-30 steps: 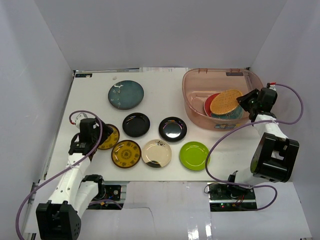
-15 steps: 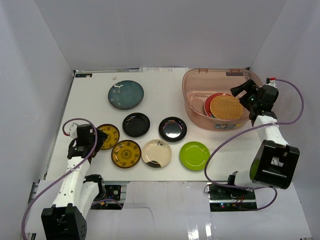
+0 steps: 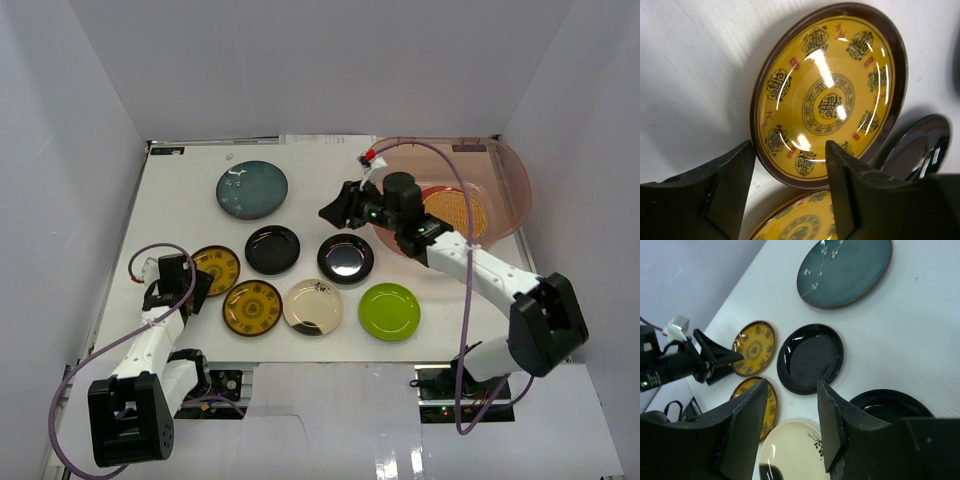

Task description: Place the plates into the plastic bin on the countertop

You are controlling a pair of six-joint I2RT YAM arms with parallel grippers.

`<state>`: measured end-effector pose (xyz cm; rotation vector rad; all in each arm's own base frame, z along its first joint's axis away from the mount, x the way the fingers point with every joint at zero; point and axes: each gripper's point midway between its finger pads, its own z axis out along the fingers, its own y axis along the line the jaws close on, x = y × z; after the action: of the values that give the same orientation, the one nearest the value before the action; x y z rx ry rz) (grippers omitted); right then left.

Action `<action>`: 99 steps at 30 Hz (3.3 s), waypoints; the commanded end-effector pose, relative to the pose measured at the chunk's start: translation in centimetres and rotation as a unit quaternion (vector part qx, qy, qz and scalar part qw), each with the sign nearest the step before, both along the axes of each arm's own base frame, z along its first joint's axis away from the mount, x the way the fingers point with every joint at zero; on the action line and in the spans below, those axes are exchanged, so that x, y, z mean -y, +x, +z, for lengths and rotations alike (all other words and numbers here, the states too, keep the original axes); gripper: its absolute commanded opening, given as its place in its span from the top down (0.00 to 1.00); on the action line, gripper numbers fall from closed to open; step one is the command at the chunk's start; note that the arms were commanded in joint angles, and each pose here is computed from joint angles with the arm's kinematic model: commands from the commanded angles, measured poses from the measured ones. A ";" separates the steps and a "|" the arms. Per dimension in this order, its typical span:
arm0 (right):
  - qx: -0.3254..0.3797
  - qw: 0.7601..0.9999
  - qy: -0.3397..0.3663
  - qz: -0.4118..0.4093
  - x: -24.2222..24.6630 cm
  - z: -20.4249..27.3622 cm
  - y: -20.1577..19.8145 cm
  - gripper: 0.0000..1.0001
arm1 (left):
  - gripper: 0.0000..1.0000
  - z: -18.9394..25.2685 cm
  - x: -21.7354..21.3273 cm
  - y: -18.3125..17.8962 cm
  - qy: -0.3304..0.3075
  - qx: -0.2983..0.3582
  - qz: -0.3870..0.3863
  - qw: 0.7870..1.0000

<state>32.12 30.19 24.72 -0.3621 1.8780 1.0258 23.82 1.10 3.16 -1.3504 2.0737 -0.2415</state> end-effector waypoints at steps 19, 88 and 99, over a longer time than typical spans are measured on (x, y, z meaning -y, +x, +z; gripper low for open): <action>-0.150 0.976 -0.155 0.045 -10.5 -18.8 5.5 0.34 | 1.00 5.9 -1.6 2.3 0.056 0.095 -0.006 0.994; 0.110 0.922 0.083 -0.363 28.8 15.5 3.1 0.71 | 1.00 19.9 57.6 19.1 -0.113 0.302 -0.575 0.752; 0.107 0.947 0.077 -0.293 25.2 15.9 1.1 0.63 | 0.12 27.3 56.8 19.2 -0.125 0.384 -0.572 0.714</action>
<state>34.86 2.92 38.79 0.2896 1.5834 0.6334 43.43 -56.90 16.73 0.1487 2.1009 -1.2458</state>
